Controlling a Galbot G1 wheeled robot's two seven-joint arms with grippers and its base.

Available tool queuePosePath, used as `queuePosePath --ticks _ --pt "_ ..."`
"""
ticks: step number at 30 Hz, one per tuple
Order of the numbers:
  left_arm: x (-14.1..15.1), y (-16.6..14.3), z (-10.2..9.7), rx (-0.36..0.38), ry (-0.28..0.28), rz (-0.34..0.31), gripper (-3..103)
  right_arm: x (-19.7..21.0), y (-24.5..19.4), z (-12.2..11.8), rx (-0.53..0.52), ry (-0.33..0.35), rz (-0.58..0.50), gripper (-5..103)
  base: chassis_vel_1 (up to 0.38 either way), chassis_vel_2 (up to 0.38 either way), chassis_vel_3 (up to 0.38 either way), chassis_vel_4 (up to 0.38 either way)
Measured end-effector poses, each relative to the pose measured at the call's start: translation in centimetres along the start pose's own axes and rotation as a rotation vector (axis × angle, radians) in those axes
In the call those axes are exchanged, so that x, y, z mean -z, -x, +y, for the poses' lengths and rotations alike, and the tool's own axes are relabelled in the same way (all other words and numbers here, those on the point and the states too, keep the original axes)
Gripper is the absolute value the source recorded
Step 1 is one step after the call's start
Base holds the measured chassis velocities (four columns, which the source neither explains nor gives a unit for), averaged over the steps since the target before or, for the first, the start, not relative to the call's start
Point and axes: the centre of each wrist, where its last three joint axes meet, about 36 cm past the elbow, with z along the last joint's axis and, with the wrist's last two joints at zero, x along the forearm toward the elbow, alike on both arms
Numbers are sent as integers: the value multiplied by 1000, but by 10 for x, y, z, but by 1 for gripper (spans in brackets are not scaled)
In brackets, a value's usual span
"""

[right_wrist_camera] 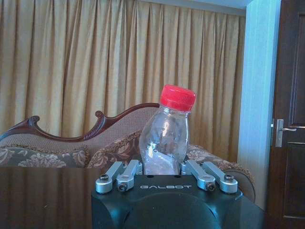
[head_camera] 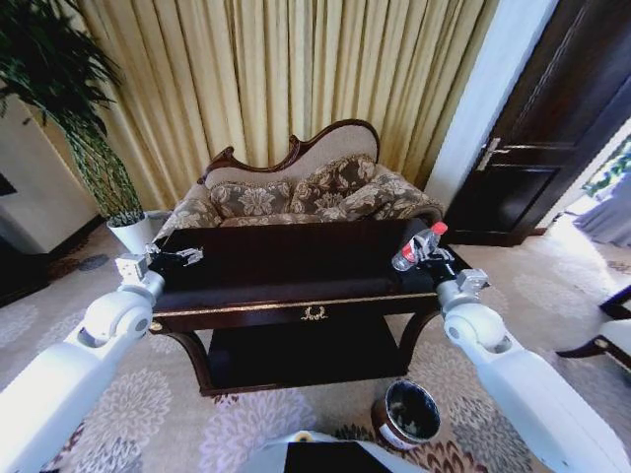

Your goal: Move to the front of the table and place the trash on the table into the trash bin.

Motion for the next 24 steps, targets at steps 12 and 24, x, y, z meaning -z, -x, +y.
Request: queuePosePath --ticks 12,24 --pt "-5 1 -4 -12 -7 -4 100 -2 -2 1 -1 -7 2 31 123 -114 -124 120" --pt "-7 5 -6 -28 -12 -25 100 -5 -3 3 -4 -9 5 31 134 -139 -140 135"
